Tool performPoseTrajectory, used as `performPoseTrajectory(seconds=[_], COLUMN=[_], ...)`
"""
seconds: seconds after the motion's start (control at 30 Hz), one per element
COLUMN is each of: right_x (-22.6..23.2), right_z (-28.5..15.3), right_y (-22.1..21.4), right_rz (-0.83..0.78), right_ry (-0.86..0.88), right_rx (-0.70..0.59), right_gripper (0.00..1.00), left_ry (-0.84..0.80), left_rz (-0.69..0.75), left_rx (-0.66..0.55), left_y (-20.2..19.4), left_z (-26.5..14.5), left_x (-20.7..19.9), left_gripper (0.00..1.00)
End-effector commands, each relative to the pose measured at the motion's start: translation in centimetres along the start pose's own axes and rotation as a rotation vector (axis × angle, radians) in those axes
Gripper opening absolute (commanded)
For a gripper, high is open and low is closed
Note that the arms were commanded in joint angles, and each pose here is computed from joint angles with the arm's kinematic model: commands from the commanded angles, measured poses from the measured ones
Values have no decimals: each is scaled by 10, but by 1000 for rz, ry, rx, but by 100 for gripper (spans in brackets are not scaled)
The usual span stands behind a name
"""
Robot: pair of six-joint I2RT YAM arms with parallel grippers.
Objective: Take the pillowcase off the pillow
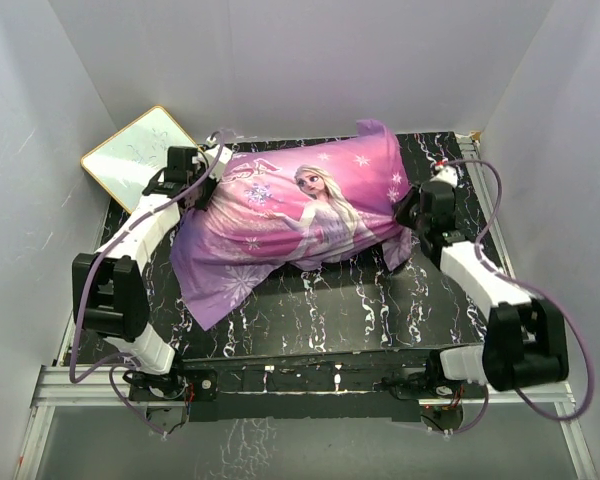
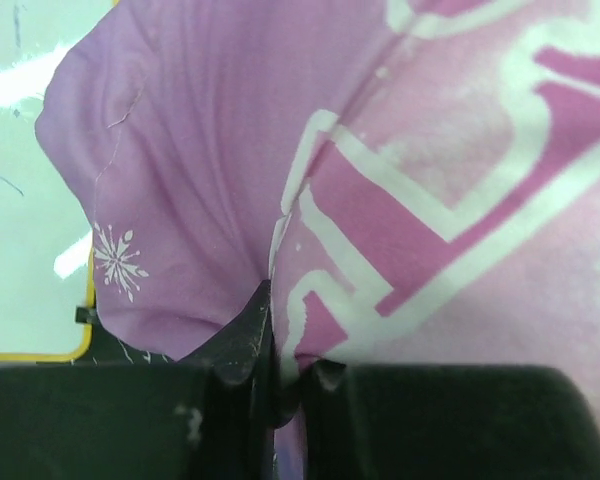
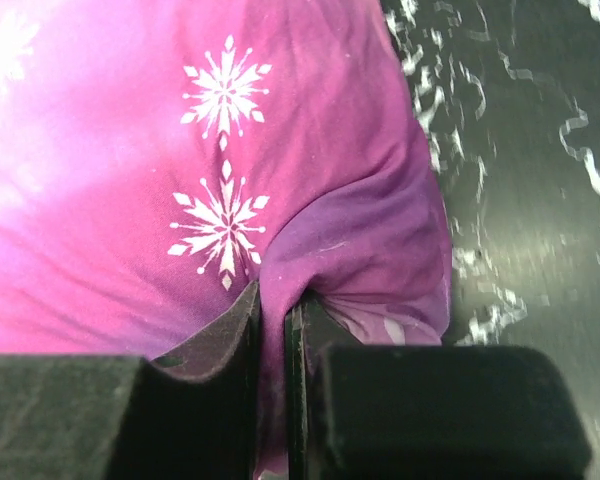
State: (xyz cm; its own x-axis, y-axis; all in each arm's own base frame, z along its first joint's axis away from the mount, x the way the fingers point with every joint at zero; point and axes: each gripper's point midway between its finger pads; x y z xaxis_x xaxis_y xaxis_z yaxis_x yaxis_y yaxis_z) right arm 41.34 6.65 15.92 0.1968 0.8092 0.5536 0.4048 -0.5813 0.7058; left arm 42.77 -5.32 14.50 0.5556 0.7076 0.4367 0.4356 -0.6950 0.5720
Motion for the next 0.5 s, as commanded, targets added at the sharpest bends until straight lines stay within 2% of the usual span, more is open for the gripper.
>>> performPoseTrajectory(seconds=[0.0, 0.1, 0.23, 0.27, 0.3, 0.33, 0.37, 0.47], right_x=[-10, -2, 10, 13, 16, 17, 20, 22], right_z=[-41, -63, -73, -73, -72, -71, -71, -76], right_y=[-40, -50, -60, -60, -59, -58, -53, -38], right_rz=[5, -6, -30, -35, -41, -49, -56, -64], right_ry=[-38, 4, 39, 41, 39, 30, 18, -27], right_rx=[55, 42, 66, 72, 81, 92, 95, 80], right_gripper=[8, 8, 9, 13, 24, 30, 43, 72], left_ry=[55, 61, 22, -5, -44, -85, -125, -184], left_rz=[-76, -65, -41, -37, -31, -19, -6, 30], left_rx=[-61, -81, -83, -76, -54, -37, -14, 34], left_y=[36, 44, 38, 32, 21, 11, -2, -38], left_z=[-15, -25, -48, -56, -67, -74, -82, -102], left_x=[25, 30, 24, 18, 7, -4, -15, -42], left_gripper=[10, 37, 65, 71, 77, 86, 94, 97])
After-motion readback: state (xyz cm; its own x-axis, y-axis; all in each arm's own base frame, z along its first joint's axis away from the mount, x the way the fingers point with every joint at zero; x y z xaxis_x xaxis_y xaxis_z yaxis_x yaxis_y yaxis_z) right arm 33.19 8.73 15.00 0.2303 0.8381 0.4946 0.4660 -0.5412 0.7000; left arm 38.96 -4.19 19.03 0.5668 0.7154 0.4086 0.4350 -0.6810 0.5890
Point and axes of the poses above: each gripper's point midway between its finger pads, its own z axis out along the fingers, its own x axis along the line the jaws close on, y = z × x, and after that the axes turned 11 degrees about z, right-handed
